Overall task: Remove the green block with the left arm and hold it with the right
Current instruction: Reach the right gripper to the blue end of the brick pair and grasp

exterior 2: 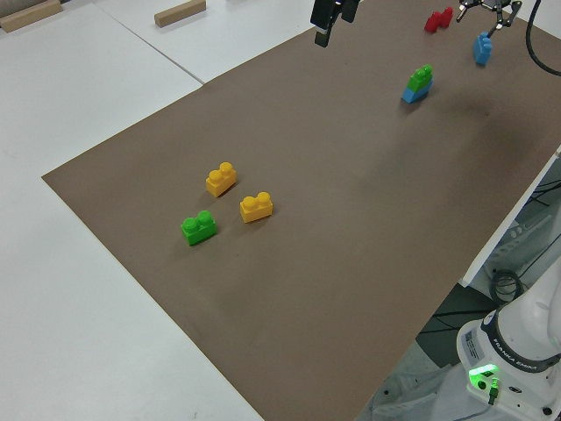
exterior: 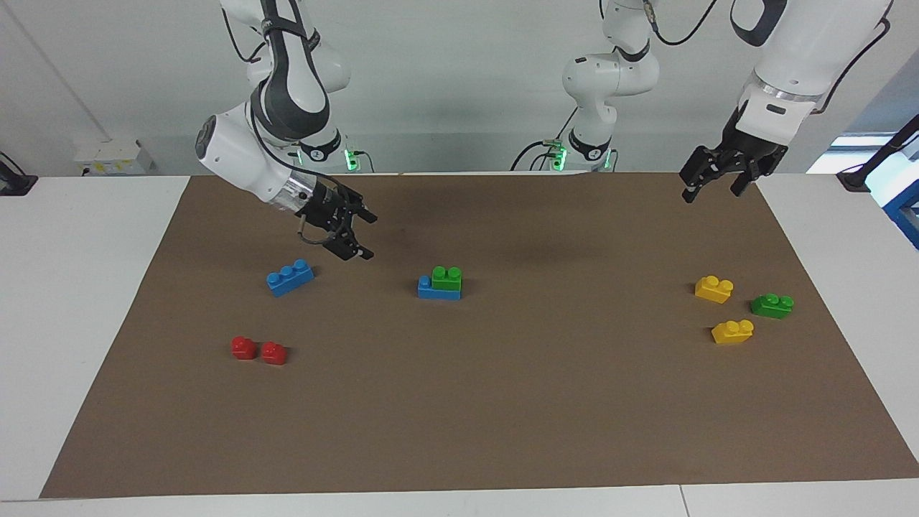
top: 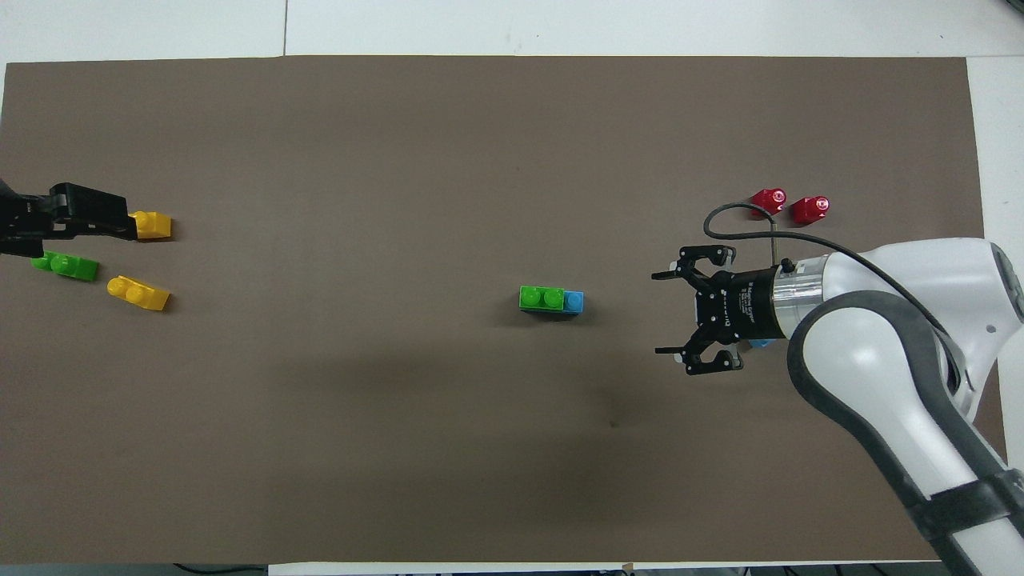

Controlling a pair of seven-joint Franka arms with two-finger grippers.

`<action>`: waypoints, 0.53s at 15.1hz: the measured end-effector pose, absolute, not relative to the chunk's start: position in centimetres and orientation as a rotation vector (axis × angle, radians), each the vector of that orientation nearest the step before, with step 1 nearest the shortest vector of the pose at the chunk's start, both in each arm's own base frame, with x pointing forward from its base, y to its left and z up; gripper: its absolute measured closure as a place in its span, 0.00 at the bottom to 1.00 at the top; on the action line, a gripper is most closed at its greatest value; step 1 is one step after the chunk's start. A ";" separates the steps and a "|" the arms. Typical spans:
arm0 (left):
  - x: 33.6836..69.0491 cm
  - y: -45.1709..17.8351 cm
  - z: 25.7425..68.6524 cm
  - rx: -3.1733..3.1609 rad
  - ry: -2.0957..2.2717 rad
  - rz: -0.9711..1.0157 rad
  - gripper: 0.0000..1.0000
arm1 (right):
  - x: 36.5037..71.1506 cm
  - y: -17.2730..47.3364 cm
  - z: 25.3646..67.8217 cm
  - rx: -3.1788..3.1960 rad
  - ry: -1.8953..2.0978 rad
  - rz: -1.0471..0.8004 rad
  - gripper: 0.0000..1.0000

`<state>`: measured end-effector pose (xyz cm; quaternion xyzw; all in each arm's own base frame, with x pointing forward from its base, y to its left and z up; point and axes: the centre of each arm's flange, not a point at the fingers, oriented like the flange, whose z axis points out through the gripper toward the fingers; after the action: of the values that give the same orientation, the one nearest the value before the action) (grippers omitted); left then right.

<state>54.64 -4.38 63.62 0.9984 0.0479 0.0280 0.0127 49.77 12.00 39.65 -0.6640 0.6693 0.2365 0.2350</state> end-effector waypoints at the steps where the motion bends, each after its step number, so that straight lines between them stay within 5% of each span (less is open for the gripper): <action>1: 54.6 -4.4 63.6 3.111 0.149 0.088 0.00 | 49.7 12.3 39.2 -1.828 1.840 0.653 0.00; 8: 54.7 -4.3 63.6 3.111 0.152 0.089 0.00 | 50.4 14.3 35.4 -1.849 1.882 0.583 0.00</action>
<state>54.66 -4.30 63.63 0.9983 0.0487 0.0287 0.0128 50.38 14.26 35.39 -0.6679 0.6798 0.2104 0.2180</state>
